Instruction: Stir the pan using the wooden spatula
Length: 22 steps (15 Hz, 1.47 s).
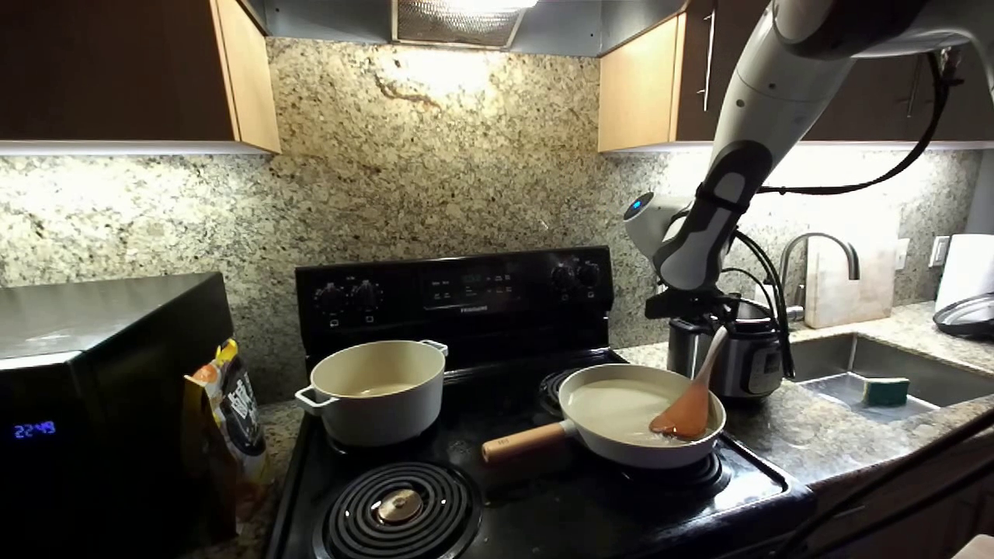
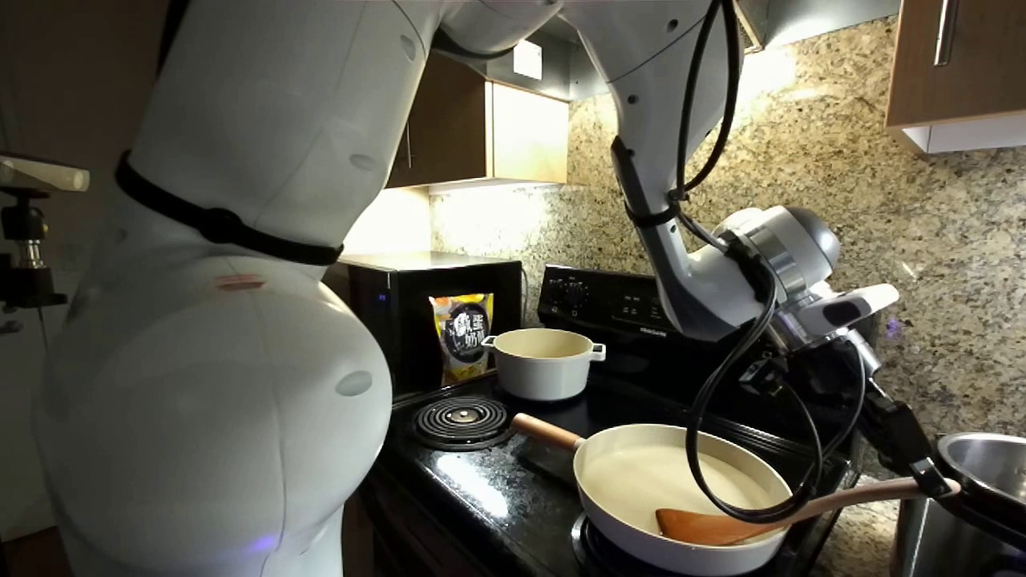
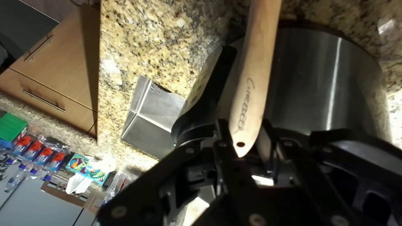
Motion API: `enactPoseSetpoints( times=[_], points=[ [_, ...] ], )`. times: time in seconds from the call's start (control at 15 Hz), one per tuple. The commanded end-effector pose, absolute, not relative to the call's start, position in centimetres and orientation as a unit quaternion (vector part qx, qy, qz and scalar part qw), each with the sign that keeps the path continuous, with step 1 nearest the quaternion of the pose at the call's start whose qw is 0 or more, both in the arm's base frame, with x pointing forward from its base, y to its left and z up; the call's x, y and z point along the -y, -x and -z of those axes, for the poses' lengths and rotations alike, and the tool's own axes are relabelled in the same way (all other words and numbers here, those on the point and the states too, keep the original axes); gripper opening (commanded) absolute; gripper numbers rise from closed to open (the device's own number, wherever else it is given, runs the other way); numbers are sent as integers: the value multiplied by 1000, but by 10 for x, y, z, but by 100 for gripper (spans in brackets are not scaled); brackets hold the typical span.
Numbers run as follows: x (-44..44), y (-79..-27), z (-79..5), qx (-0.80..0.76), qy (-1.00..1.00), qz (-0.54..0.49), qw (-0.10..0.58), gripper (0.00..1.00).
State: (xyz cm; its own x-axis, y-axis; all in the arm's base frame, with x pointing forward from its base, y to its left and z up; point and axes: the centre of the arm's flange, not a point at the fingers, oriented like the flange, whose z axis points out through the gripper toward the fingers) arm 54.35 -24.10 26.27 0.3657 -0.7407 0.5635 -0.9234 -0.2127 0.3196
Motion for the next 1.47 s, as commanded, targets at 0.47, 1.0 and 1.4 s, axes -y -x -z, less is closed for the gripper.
enactPoseSetpoints(
  times=[0.47,1.0,1.4],
  points=[
    [245,-602,-327,560,-753,-177,297,7],
    [161,-628,-351,509,-776,-222,299,7],
    [112,-626,-328,450,-807,-234,301,7]
  ],
)
